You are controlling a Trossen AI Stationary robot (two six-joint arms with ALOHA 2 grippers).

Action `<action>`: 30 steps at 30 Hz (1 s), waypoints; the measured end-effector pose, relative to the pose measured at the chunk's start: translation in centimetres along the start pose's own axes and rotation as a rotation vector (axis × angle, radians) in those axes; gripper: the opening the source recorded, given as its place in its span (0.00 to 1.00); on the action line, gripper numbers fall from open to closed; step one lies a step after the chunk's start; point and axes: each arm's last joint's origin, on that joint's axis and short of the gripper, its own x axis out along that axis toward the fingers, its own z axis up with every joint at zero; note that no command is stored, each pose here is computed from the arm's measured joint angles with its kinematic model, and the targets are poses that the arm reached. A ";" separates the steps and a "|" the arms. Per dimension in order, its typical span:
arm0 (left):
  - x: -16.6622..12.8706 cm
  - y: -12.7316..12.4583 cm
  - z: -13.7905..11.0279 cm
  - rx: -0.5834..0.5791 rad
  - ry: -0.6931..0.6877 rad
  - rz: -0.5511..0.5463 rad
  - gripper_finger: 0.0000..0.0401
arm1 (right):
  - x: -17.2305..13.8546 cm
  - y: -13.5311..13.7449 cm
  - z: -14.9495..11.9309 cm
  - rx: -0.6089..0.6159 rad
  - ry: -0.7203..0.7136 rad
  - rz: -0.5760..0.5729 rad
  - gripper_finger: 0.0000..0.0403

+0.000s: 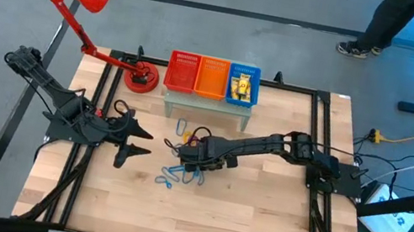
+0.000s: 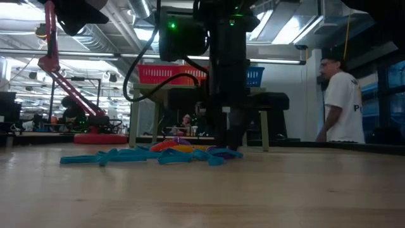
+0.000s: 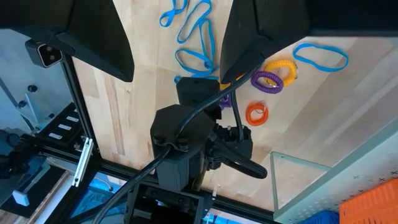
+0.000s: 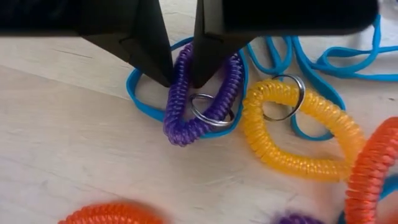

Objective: Pick & Place Office Desk Supplies
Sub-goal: Put the violet spring keychain into the red bin on the shelf

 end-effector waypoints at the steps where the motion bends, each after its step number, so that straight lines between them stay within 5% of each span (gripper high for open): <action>1: 0.0 0.0 0.0 -0.001 0.000 0.000 0.59 | -0.1 0.0 0.0 -0.001 -0.005 0.002 0.14; 13: 0.0 0.0 0.0 -0.016 -0.002 0.003 0.59 | -4.7 -0.9 0.3 0.012 -0.194 0.073 0.06; 30: 0.0 0.0 0.0 -0.008 -0.003 0.004 0.59 | -11.9 -2.1 -4.3 0.088 -0.316 0.310 0.01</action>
